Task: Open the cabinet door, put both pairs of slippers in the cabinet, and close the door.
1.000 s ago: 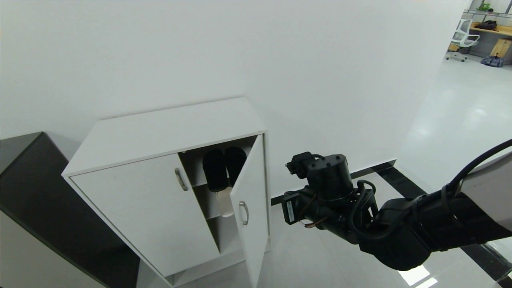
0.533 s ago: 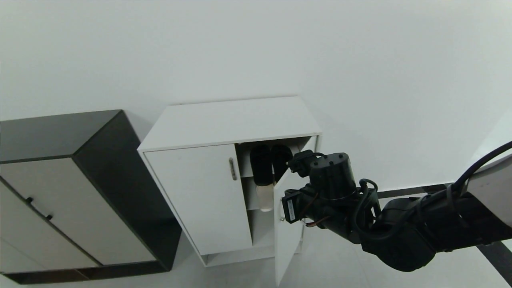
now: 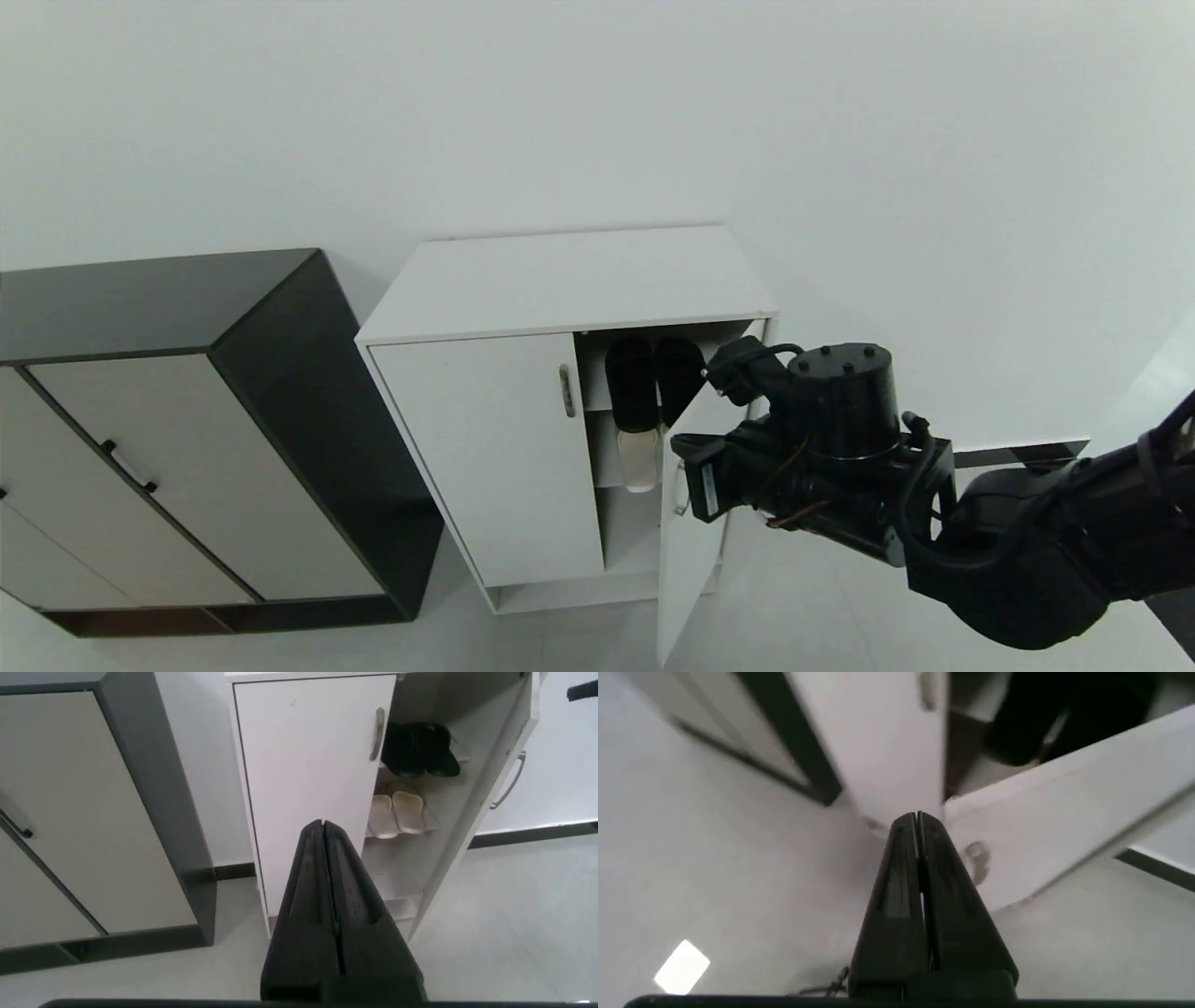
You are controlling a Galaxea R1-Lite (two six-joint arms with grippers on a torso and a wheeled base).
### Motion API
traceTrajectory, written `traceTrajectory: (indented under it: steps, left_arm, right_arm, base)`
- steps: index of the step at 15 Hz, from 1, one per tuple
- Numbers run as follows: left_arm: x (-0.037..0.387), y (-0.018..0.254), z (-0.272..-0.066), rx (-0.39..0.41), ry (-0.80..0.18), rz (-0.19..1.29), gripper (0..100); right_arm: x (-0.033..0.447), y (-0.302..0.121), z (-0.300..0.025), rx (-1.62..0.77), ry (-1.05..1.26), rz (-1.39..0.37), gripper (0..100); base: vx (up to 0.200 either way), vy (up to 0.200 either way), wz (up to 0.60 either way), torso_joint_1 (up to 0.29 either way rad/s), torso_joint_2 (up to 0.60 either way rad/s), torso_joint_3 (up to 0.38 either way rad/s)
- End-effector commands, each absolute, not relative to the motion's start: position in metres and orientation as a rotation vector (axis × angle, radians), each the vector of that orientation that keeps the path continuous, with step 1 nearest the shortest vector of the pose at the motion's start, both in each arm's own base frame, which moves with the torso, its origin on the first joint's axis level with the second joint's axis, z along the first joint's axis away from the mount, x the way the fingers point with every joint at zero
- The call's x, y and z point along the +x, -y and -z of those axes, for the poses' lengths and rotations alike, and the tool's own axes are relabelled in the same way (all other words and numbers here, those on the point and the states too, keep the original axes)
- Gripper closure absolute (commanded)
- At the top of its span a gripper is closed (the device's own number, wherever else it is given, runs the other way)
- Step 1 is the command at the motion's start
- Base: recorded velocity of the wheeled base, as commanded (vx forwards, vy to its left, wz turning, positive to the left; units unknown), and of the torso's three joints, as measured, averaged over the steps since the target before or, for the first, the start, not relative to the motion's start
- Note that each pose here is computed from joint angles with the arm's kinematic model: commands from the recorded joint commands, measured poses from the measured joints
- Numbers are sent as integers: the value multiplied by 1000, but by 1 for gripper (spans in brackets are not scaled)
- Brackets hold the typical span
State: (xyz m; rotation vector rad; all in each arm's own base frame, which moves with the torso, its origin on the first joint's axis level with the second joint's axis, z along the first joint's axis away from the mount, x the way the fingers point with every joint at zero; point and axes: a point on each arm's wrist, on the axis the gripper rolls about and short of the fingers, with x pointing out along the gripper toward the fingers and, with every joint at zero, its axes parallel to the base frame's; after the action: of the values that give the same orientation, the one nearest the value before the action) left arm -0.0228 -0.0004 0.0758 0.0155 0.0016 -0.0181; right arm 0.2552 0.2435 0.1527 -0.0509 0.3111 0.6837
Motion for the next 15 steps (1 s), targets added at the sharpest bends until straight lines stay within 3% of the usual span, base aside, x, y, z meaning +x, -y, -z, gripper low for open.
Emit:
traceTrajectory:
  steps: [1,4,10,15]
  left_arm:
    - [-23,0,-76,15,-1,18,100]
    - [-23,0,-76,15,-1,18,100]
    - [-23,0,-76,15,-1,18,100]
    - [-23,0,-76,15,-3,18,100]
  right_arm:
    - [253,-216,-145,-61,-354,-714,100]
    - [258,-194,-128,-52,-416,-734,100]
    - [259,-195,-119,-51,-411,-743,100]
    - [264,-199,-116,-63,-408,-745,100]
  base:
    - [0,0,0,0,0,0]
    - [0,0,0,0,0,0]
    - [200,0,0,1,2,1]
    - [0,0,0,0,0,0]
